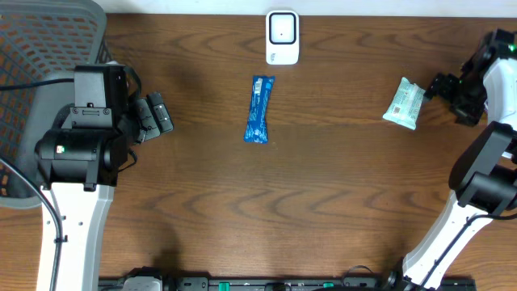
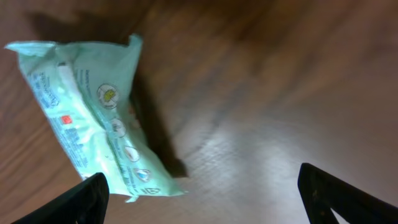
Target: Scan the item barcode
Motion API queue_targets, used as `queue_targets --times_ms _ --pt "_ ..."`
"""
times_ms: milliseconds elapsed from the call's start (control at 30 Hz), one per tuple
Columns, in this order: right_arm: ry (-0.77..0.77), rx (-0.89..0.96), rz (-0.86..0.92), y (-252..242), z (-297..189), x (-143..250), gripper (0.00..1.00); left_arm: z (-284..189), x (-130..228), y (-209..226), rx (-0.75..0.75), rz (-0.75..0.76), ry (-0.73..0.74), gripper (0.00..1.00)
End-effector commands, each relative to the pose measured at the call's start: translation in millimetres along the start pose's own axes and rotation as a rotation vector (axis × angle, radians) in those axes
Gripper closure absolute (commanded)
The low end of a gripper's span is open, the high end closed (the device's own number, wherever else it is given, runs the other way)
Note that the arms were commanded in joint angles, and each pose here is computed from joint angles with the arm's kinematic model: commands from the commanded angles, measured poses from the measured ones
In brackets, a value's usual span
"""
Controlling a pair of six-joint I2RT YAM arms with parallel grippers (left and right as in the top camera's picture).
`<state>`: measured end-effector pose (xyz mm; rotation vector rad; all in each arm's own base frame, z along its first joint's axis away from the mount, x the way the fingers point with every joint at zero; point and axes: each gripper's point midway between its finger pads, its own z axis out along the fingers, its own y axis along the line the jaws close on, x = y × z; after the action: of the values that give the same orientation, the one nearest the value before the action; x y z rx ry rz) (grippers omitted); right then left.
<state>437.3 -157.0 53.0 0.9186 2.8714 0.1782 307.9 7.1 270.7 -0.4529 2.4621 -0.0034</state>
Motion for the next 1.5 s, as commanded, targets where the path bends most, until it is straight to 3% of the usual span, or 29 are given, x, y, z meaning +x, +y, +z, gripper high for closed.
queue_targets --times_ms 0,133,533,600,667,733,1067,1267,1433,1467 --pt "0.002 -0.257 -0.081 33.2 -3.9 4.3 0.08 -1.6 -2.9 1.9 -0.009 0.010 -0.007 0.02" --pt "-0.024 -0.423 -0.159 55.4 -4.3 2.6 0.10 -1.6 -2.9 1.9 -0.009 0.010 -0.007 0.02" --pt "-0.044 -0.309 -0.092 28.5 48.2 11.4 0.24 -1.6 -2.9 1.9 -0.009 0.010 -0.007 0.02" --pt "-0.049 -0.310 -0.097 27.8 52.2 12.2 0.38 -1.6 -3.0 1.8 -0.009 0.010 -0.007 0.02" --pt "-0.062 -0.312 -0.106 28.9 52.2 9.6 0.65 -1.6 -3.0 1.8 -0.009 0.010 -0.007 0.02" --pt "-0.069 -0.318 -0.113 32.4 49.2 7.6 0.99 -1.6 -2.8 1.8 -0.009 0.010 -0.007 0.02" --pt "-0.199 -0.285 -0.245 76.5 -20.5 -9.9 0.99 -1.6 -3.0 1.8 -0.009 0.010 -0.007 0.02" --pt "-0.402 0.084 -0.364 98.7 -71.3 -4.7 0.99 -1.6 -2.9 1.9 -0.009 0.010 -0.007 0.02" --pt "-0.481 0.366 -0.450 116.9 -76.6 14.1 0.99 -1.6 -2.8 1.8 -0.009 0.010 -0.007 0.02" --pt "-0.489 0.387 -0.421 117.0 -73.8 16.2 0.95 -1.6 -2.9 1.9 -0.009 0.010 -0.007 0.02"
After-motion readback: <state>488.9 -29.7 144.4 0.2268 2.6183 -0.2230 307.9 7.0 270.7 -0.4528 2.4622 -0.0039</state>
